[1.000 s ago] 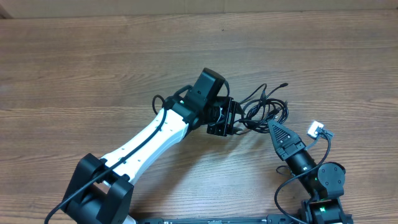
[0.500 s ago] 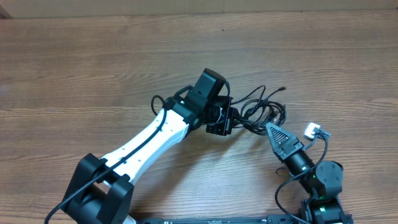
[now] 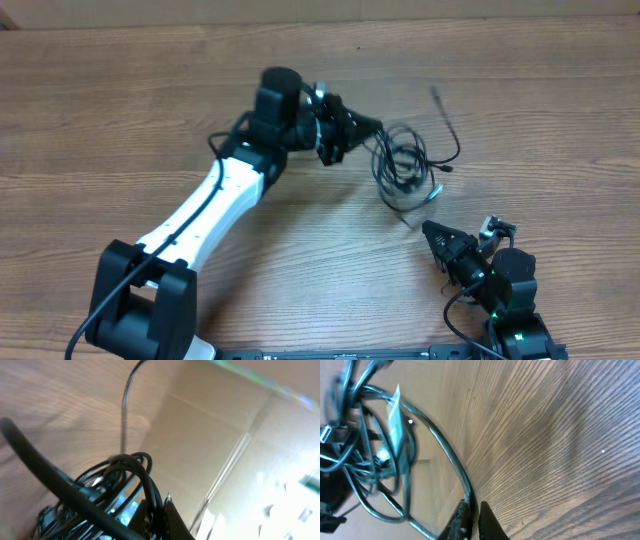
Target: Untangle cables
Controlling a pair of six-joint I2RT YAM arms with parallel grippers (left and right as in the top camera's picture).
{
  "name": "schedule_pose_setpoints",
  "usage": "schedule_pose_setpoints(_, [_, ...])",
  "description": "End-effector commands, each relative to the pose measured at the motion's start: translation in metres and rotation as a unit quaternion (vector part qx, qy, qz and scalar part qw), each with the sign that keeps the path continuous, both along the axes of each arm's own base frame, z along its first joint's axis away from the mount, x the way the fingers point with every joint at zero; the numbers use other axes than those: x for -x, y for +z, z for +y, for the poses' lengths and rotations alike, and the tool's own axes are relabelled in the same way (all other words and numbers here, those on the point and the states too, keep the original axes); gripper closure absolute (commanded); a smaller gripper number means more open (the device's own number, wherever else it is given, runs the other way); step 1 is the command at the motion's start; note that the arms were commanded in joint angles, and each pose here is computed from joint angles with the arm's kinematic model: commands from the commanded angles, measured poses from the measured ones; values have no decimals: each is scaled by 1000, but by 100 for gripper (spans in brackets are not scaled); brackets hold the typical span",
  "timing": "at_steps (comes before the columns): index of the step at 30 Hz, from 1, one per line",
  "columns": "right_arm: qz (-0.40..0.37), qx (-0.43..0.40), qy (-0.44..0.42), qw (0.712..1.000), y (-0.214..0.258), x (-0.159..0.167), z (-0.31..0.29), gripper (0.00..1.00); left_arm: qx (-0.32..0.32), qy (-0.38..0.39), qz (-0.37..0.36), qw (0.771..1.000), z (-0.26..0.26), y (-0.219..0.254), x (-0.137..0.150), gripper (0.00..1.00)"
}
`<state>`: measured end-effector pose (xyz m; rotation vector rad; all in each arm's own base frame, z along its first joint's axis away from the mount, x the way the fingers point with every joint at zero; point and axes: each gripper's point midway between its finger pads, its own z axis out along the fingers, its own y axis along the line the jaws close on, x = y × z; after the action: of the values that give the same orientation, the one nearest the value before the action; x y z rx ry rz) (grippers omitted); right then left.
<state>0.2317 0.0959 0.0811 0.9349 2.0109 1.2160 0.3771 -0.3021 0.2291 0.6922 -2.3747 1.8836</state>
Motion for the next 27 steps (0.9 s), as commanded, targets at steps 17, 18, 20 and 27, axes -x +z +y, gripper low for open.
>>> schedule_pose_setpoints(17, [-39,191,-128,972,-13,-18,-67,96,15,-42,-210,977,57,58,-13,96])
schedule_pose_setpoints(18, [-41,197,-141,969,-9,-19,-71,96,10,-39,-215,976,60,58,-14,96])
schedule_pose_setpoints(20, [-56,199,-154,966,4,-24,-75,96,-4,-25,-224,974,68,59,-16,96])
schedule_pose_setpoints(27, [-140,247,-142,948,80,-42,-74,90,-79,46,-238,967,98,60,-24,96])
